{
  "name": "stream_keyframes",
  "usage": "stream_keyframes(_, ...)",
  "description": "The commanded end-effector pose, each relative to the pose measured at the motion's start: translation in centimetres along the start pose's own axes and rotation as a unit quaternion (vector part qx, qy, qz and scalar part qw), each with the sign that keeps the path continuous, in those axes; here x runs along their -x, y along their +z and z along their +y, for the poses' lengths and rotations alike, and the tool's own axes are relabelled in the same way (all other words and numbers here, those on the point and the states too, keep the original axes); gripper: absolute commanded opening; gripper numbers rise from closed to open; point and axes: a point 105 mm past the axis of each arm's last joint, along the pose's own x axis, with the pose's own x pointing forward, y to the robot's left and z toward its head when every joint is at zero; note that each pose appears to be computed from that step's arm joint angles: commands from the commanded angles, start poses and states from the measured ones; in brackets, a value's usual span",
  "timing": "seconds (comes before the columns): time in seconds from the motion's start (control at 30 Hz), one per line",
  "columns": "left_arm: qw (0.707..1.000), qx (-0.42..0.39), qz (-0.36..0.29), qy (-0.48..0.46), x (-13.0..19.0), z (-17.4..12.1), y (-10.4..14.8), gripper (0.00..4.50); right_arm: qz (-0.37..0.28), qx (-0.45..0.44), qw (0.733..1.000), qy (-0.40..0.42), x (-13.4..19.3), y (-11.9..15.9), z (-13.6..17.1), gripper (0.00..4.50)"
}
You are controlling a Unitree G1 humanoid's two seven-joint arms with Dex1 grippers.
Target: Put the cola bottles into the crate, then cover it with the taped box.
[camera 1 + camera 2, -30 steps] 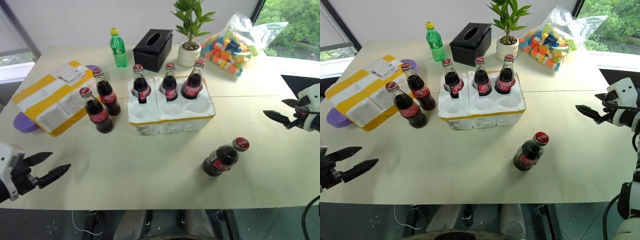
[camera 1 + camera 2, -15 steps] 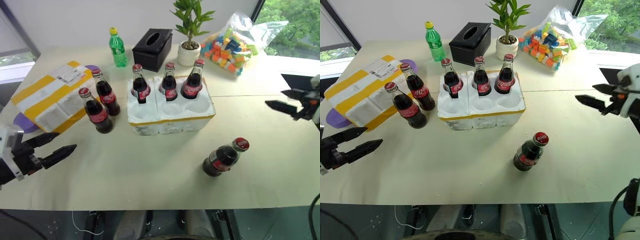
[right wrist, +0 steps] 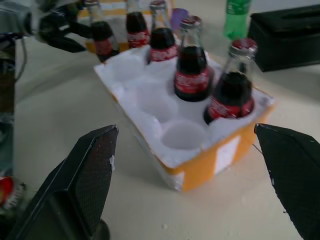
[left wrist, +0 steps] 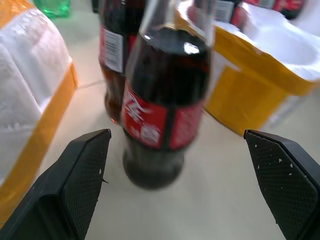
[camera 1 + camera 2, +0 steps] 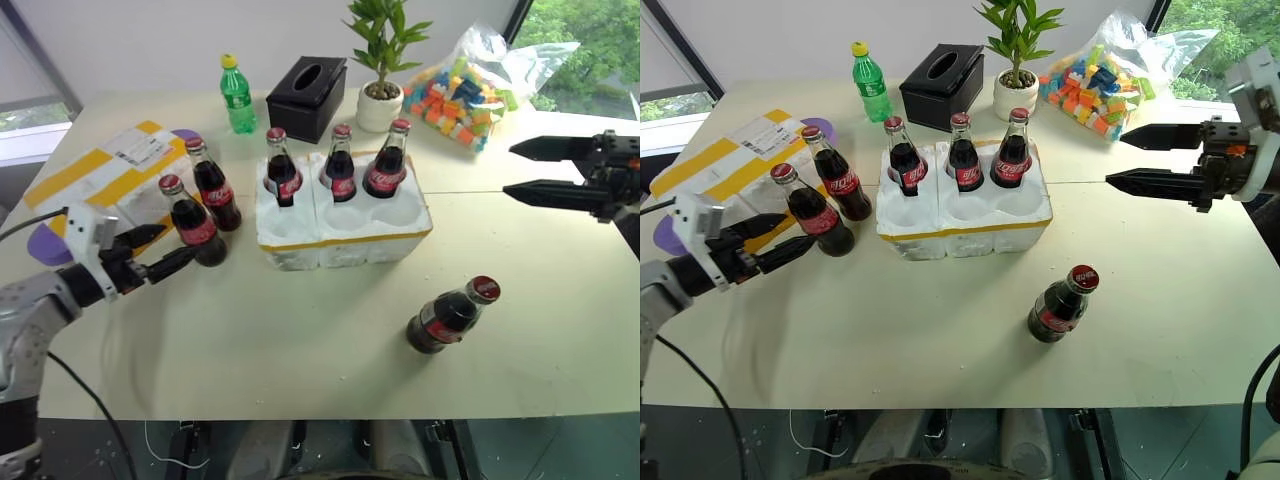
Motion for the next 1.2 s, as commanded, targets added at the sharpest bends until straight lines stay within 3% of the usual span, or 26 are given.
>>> stream_keyframes(0.03, 1.0, -0.012, -0.011, -0.003, -0.6, -0.5, 0.4, 4.47, -0.008, 0.029, 0.999, 0.026, -0.3, 1.5, 1.8, 4.5)
stream_keyframes(0.4, 0.999, -0.007, -0.028, 0.017, -3.4, 0.1, 0.2, 4.47, -0.015, 0.03, 0.997, 0.074, -2.0, 2.1, 4.4, 4.5)
stream_keyframes(0.7, 0.999, -0.006, -0.034, 0.027, -3.9, 0.5, 0.1, 4.47, -0.023, 0.028, 0.996, 0.078, -2.5, 2.4, 4.8, 4.5)
stream_keyframes(0.8, 0.999, -0.009, -0.036, 0.008, -4.0, 0.0, 0.3, 3.62, -0.024, 0.028, 0.996, 0.078, -2.6, 2.4, 4.9, 4.5)
stream_keyframes(0.87, 0.999, -0.011, -0.036, 0.003, -3.9, -0.2, 0.4, 2.78, -0.025, 0.027, 0.996, 0.078, -2.6, 2.4, 4.9, 4.5)
stream_keyframes(0.97, 0.999, -0.016, -0.031, -0.019, -3.5, -0.6, 1.1, 2.81, -0.025, 0.026, 0.996, 0.077, -2.8, 2.3, 4.9, 4.5)
stream_keyframes(1.2, 0.982, -0.038, 0.011, -0.186, -0.5, -4.9, 4.8, 2.81, -0.024, 0.023, 0.997, 0.075, -3.1, 1.4, 4.8, 4.5)
